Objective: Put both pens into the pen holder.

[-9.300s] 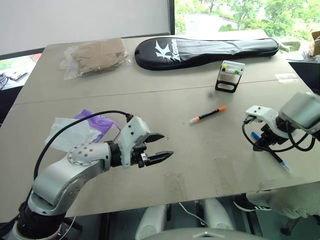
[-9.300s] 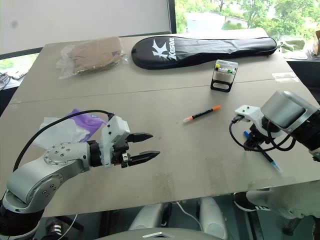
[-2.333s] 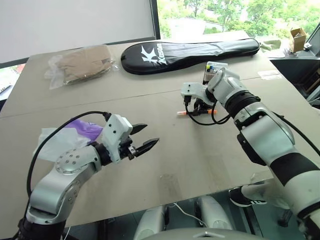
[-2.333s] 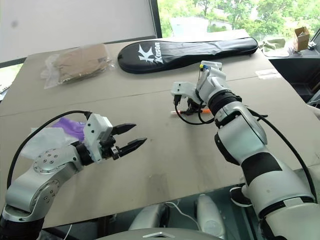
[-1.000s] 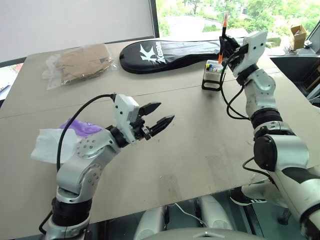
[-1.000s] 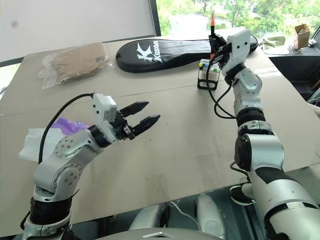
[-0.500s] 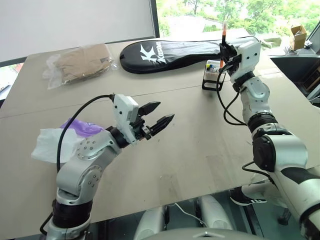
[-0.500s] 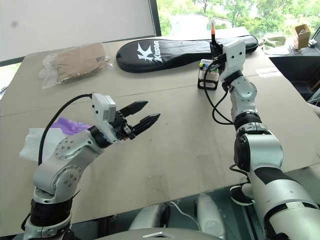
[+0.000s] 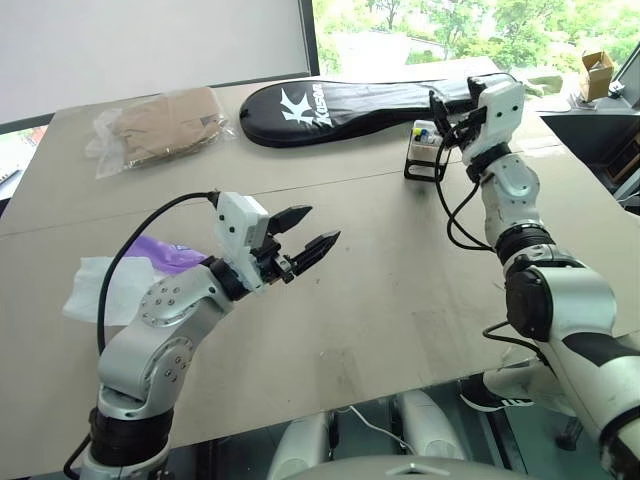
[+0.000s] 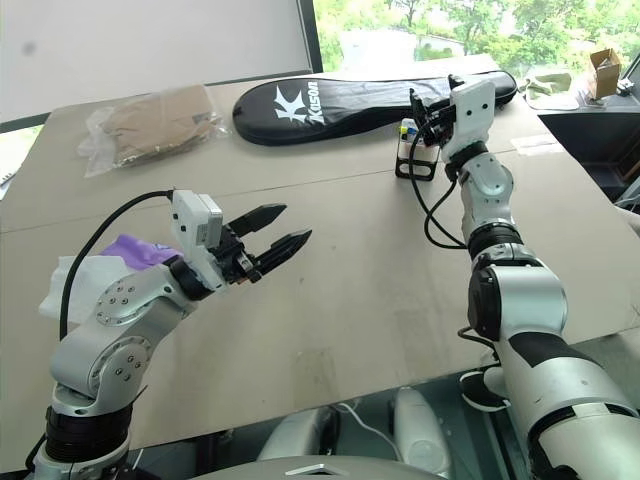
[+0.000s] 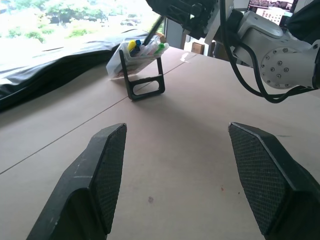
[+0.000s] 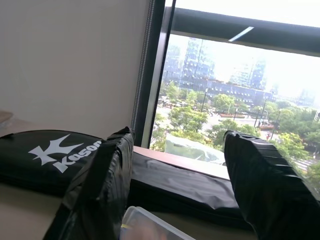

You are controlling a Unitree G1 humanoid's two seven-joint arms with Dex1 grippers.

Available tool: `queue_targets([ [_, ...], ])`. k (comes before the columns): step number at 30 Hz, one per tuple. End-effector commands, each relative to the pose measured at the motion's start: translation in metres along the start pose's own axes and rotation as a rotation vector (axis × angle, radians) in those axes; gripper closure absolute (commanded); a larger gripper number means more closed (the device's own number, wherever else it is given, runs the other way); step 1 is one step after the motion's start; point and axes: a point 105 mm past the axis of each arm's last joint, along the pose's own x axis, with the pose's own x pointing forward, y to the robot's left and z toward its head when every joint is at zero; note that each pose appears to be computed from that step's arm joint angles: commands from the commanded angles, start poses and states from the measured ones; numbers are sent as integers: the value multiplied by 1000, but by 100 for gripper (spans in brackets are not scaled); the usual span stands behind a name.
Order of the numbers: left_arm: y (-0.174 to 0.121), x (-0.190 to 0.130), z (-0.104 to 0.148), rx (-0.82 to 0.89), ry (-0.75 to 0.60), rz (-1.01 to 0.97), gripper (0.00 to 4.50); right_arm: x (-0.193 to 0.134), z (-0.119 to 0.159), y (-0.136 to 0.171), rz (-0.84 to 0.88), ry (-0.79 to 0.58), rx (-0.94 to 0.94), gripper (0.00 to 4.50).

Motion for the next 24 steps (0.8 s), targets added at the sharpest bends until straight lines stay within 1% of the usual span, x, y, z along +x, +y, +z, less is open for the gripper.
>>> queue_targets([
  [1,-3,-2,10,28,-37,-5,115,3,22,-8,-14,-96,-33,5],
  [6,-4,3,9,25,-37,-23,115,-2,16,-10,-1,-64,-54,5],
  [7,-4,3,9,29,-36,-25,115,-2,15,-7,21,-64,-62,5],
  [9,-2,3,8,33,-33,-18,115,-6,14,5,123,-70,-35,5],
  [11,0,3,7,31,-32,-8,115,-16,13,11,199,-72,-33,5],
  [13,1,1,8,23,-41,4,115,-38,12,13,258,-35,-42,5],
  [15,0,-1,7,17,-44,6,115,-62,11,14,297,32,2,5],
  [19,1,-13,3,-5,-27,20,115,-132,20,20,396,237,40,5],
  [24,0,-29,-7,-32,26,49,115,-189,28,18,463,457,33,5],
])
